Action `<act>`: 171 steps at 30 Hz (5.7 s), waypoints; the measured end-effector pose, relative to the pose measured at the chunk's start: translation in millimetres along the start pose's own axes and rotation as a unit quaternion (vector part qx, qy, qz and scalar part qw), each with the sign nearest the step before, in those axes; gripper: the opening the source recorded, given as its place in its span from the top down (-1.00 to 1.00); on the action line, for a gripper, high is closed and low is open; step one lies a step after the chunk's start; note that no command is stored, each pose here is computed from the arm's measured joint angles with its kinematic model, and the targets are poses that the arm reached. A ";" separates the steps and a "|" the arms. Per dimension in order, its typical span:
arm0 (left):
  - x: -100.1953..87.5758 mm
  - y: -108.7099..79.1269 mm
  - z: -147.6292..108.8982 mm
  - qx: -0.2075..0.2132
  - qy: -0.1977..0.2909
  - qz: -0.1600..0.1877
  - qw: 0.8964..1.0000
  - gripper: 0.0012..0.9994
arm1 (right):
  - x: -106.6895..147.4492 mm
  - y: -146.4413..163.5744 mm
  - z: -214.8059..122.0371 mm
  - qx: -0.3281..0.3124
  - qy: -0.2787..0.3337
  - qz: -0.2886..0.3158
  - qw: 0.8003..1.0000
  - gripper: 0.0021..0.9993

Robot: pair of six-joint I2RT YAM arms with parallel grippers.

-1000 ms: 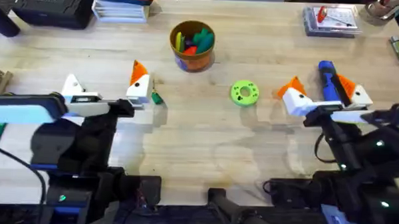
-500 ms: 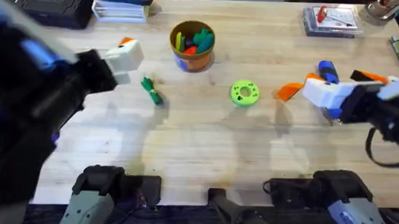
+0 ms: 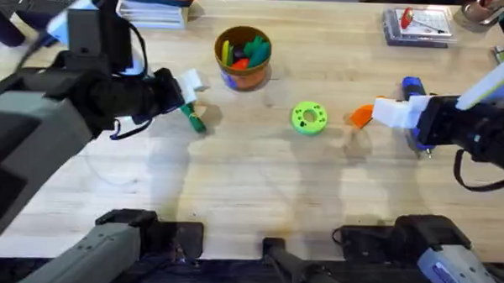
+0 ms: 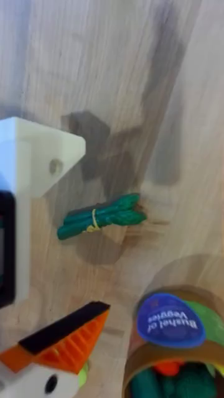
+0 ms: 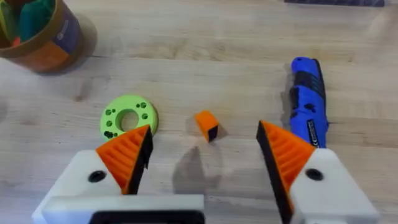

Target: Pick up the gripper from the table and insert it into the empty holder that is missing its gripper. Then pick up a screw, insert it into the mounting hole, and use the screwdriver to tighten it. Finally, clean up the table by picking up the vegetable and placing it into the bucket.

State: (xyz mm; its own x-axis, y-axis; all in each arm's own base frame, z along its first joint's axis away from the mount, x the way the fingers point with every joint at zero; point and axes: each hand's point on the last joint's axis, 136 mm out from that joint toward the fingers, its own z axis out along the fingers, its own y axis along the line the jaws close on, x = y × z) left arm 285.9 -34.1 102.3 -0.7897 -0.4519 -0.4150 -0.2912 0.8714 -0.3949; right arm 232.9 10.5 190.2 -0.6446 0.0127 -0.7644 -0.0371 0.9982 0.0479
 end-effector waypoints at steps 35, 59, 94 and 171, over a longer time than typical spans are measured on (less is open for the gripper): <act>-13.0 -80.4 -138.3 0.167 -0.223 0.318 0.906 -0.98 | -21.9 1.7 -25.8 -0.001 -0.061 -0.003 0.998 -0.99; -34.4 -105.3 -164.1 0.190 -0.307 0.353 0.863 -0.98 | -21.8 1.7 -25.8 -0.001 -0.061 -0.002 0.998 -0.99; 101.7 -93.1 -81.2 0.374 -0.297 0.381 0.792 -0.98 | -21.8 1.7 -25.8 -0.001 -0.061 -0.001 0.998 -0.99; 128.4 -103.2 -89.9 0.440 -0.246 0.389 0.771 -0.98 | 36.3 4.9 76.2 -0.065 0.347 -0.135 0.926 -0.99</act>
State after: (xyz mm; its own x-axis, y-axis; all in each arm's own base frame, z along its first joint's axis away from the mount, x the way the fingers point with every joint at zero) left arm 166.0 -164.9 163.4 -0.1766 -0.0640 -0.9822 0.8169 0.5472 -0.1826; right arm 267.5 20.4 113.7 -0.9318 -0.3232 -0.1654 -0.3317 0.9430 0.0261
